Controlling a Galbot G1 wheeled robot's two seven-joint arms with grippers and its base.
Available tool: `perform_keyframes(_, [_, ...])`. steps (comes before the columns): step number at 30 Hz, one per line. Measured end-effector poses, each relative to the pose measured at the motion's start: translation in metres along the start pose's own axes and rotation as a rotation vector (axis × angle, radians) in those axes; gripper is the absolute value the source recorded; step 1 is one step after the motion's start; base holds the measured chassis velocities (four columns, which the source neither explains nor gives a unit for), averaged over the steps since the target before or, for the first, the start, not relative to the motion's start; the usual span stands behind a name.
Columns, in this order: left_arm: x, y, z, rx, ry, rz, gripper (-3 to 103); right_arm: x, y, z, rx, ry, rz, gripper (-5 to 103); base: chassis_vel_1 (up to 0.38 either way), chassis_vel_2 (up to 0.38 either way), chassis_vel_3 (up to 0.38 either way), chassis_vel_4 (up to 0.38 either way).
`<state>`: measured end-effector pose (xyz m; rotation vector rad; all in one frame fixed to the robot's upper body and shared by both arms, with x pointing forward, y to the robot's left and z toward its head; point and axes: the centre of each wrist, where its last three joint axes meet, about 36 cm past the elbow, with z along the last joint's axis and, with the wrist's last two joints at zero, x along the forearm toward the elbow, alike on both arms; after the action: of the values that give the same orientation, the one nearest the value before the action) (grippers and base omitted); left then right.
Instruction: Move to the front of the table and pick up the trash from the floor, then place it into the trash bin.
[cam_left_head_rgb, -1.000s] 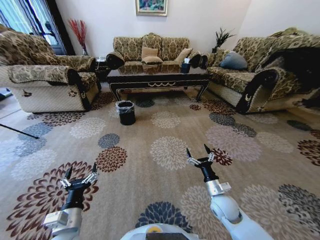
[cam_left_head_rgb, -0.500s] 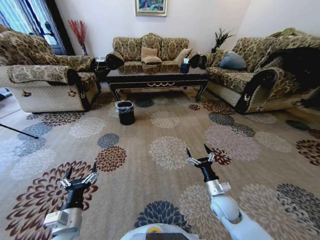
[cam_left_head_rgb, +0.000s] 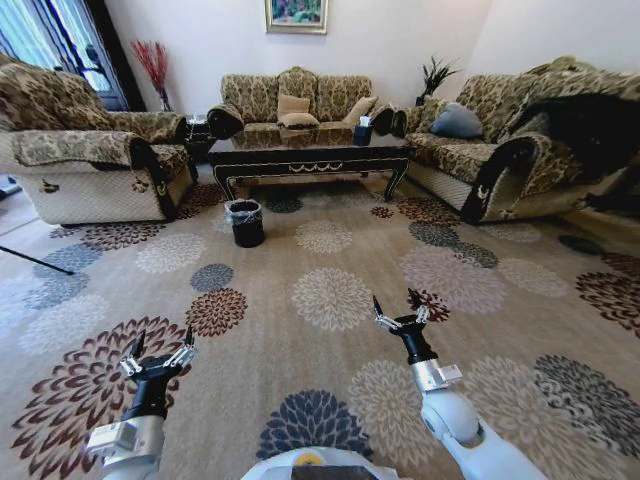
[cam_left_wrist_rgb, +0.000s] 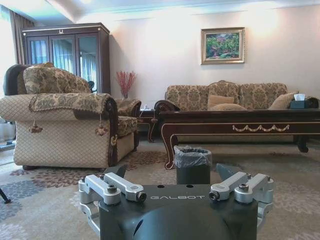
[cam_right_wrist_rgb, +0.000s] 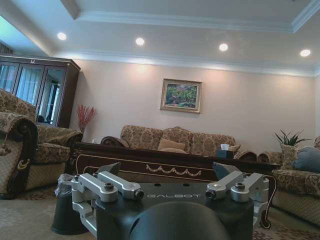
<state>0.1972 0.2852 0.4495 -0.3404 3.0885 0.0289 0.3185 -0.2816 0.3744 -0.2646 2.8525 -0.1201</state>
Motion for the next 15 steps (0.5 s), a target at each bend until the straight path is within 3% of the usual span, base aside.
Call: perform_keyframes(15, [0.0000, 0.0000, 0.0000, 0.000, 0.000, 0.000, 100, 0.0000, 0.0000, 0.0000, 0.000, 0.000, 0.000, 100, 0.000, 0.000, 0.000, 0.000])
